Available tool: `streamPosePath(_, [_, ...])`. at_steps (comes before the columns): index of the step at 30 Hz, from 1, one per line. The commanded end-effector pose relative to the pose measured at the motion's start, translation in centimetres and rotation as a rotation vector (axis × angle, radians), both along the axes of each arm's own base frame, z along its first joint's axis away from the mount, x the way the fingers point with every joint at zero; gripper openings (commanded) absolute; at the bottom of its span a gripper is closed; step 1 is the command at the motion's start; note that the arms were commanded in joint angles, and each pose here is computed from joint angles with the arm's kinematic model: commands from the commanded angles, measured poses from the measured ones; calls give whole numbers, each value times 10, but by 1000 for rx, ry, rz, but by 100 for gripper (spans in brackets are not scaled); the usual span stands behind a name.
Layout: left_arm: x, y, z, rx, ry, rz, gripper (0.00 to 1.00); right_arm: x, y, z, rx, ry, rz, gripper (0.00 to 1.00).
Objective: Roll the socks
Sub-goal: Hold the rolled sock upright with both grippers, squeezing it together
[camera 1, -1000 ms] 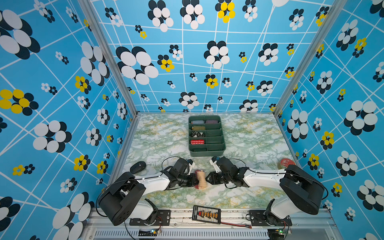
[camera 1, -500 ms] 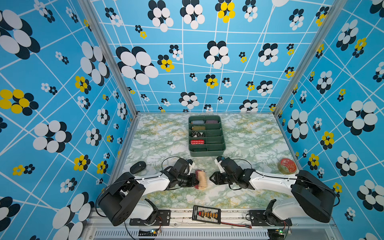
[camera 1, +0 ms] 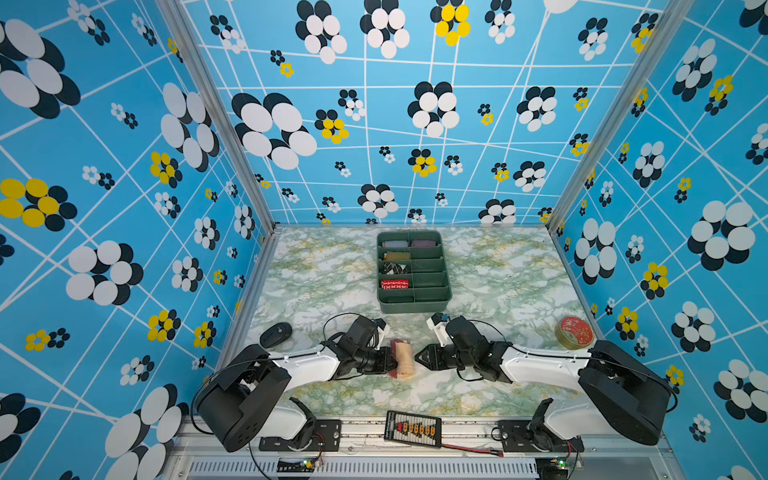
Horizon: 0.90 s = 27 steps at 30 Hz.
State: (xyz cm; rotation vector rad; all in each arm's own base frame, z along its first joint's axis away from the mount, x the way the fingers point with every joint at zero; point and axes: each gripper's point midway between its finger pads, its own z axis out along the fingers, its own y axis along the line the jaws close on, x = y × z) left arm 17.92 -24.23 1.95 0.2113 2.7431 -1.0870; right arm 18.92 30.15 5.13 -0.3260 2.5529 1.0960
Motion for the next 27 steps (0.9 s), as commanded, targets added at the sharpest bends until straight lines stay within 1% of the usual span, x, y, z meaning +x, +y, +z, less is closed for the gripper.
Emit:
streamPosePath(1, [-24,36,-35,167,109,25,0,1,13,10,70,-4,32,35])
streamPosePath(14, [-23,37,-36,162,110,28,0,1,24,1,83,33,63,36])
streamPosePath(24, [-22,34,-36,149,112,29,0,1,33,-7,73,61,84,43])
streamPosePath(27, [-21,33,-36,147,114,28,0,0,37,-11,63,72,93,43])
